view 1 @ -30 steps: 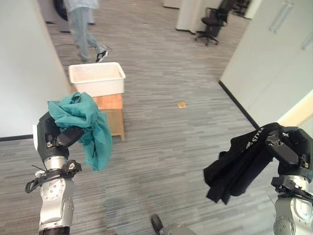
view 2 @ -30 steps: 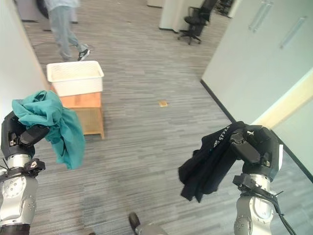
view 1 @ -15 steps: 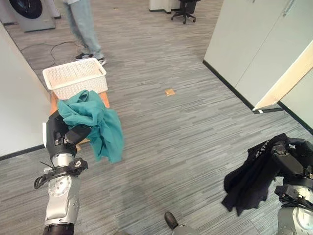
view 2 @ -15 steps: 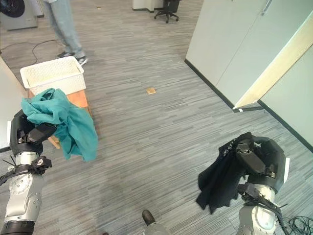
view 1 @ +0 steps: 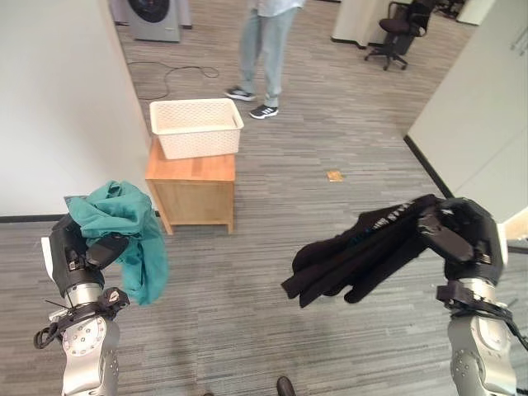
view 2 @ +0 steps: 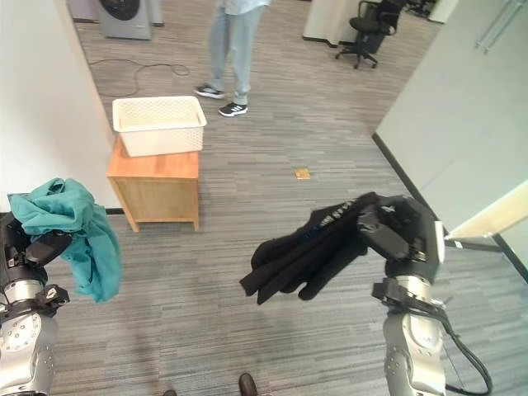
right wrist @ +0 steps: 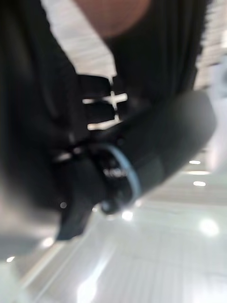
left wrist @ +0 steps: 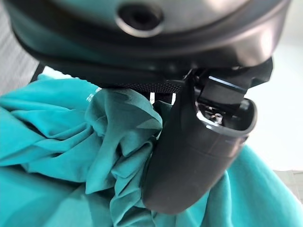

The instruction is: Pick up bed clothes into laundry basket.

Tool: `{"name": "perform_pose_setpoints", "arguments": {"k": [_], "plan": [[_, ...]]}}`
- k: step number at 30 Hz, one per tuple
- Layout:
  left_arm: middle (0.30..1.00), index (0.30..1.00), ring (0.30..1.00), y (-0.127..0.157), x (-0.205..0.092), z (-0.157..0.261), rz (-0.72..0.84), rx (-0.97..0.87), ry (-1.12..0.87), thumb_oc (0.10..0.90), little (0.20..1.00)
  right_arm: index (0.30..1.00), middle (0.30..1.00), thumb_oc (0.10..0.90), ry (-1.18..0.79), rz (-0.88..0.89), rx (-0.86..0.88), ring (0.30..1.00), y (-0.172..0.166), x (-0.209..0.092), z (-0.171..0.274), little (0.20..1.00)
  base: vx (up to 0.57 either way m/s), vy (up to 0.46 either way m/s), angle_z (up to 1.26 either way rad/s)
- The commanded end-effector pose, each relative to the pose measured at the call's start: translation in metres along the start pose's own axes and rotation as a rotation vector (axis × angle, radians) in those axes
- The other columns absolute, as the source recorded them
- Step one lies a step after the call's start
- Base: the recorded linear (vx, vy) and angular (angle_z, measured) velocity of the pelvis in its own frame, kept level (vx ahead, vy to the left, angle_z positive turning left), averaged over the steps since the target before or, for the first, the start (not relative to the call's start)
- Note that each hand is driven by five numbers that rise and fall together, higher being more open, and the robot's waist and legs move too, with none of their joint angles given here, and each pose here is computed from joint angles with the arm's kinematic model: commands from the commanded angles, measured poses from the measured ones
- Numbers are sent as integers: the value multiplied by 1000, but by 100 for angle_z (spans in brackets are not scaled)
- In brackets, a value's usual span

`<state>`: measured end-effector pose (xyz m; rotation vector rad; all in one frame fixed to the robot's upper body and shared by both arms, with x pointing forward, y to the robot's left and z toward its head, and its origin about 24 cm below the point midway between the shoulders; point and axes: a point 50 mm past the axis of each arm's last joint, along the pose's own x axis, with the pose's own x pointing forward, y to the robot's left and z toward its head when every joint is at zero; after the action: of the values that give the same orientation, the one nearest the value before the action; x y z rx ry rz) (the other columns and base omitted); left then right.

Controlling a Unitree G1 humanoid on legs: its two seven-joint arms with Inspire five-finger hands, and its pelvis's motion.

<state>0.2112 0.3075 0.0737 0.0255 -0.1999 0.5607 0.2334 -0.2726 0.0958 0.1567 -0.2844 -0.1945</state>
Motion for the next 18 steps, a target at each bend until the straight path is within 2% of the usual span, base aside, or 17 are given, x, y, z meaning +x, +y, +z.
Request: {"name": "perform_pose_setpoints", "arguments": {"k": [1,13,18], "plan": [[300,300,300,-11,23,52,-109,17,-261,400,300,300,300,400,-293,62,7,300,6,28,59,300,102,15,11],[300,300,300,-21,33,69,-144,-34,-330,400,300,300,300,400,-301,54,-64,300,4,22,62,300,98,67,6],[300,300,300,-21,38,78,-123,-80,-375,400,300,300,300,400,-305,-5,-6,300,-9,12,59,300,431,-83,-17]]}}
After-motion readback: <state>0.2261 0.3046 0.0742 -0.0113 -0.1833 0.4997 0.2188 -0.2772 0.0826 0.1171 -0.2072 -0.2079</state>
